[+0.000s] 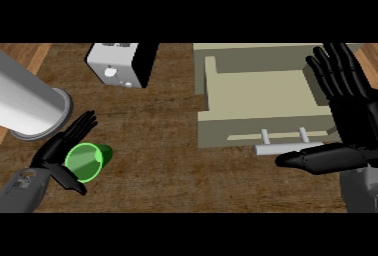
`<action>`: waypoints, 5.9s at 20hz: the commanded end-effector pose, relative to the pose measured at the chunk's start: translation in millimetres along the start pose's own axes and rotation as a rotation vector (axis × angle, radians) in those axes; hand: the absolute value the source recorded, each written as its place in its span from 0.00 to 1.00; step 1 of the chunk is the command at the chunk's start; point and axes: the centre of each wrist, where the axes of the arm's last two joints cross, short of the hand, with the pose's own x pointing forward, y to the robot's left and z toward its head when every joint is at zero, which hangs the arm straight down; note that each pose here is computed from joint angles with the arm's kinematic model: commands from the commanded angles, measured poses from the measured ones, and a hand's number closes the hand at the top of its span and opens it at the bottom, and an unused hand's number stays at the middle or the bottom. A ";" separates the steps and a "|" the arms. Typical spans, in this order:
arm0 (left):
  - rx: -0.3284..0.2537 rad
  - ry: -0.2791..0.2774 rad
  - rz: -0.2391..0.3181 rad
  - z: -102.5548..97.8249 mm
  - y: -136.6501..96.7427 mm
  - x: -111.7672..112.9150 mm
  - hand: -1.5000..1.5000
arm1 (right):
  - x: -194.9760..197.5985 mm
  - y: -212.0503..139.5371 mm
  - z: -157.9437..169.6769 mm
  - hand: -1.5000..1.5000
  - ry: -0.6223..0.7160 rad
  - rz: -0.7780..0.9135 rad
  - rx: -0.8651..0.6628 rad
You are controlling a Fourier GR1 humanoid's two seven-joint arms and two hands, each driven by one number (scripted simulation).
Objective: Pick up the cup, place it into the drawer and close the drawer
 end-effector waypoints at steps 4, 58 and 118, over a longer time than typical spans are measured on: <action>-0.102 -0.124 0.170 -0.8 -29.1 -21.8 0.00 | -2.2 -12.3 3.3 0.00 0.001 0.012 0.010; 0.237 -0.544 0.000 -261.1 -209.5 292.1 1.00 | -10.5 -21.0 6.3 0.00 0.038 0.061 -0.062; 0.271 -0.411 0.244 -256.5 -201.4 201.4 0.00 | -153.5 68.1 17.5 0.00 0.477 0.601 0.778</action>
